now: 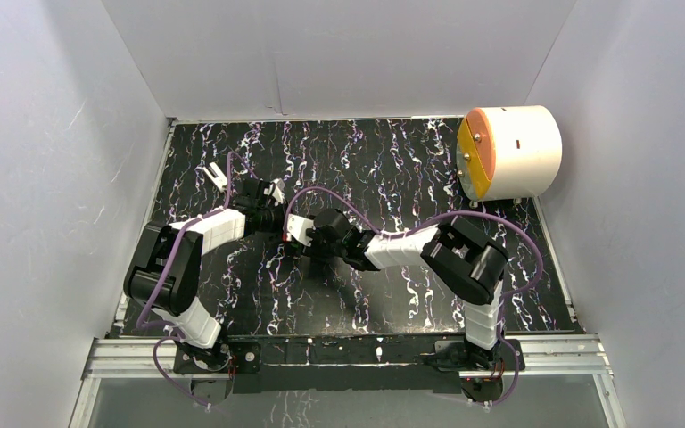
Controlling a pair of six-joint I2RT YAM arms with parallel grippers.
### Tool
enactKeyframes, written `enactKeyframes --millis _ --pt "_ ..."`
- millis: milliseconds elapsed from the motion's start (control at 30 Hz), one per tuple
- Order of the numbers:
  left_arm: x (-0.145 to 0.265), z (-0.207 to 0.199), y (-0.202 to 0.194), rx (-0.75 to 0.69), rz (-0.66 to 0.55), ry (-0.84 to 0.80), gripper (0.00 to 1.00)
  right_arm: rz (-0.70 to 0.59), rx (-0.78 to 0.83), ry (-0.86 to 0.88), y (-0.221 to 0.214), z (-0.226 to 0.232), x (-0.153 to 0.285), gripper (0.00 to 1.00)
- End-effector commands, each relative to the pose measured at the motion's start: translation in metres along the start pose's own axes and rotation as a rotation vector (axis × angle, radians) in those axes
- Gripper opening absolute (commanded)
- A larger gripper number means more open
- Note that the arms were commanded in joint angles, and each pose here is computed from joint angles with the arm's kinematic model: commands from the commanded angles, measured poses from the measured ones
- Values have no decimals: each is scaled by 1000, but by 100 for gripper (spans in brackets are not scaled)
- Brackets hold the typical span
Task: Fold the paper box
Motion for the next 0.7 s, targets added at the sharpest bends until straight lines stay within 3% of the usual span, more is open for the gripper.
enactKeyframes --millis 0,100,467,667 --pt "3 -6 -29 30 142 -44 26 153 -20 -27 -43 1 -2 29" --pt "5 -8 -26 26 127 -42 29 135 -41 -13 -32 0 4 30" --pt "49 -26 23 -84 -129 51 41 29 -122 3 14 -14 47 53" --pt "58 -28 35 -106 -165 66 47 23 -146 -5 19 -19 63 67"
Point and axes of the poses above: each gripper's point midway between its finger pads, its own x axis back along the fingers, its own z axis along the line the jaws close on, y = z × x, the point moved 5 cm from there along x, back along the fingers, and after that the axes turned 4 degrees about -x, right-handed, at the moved point
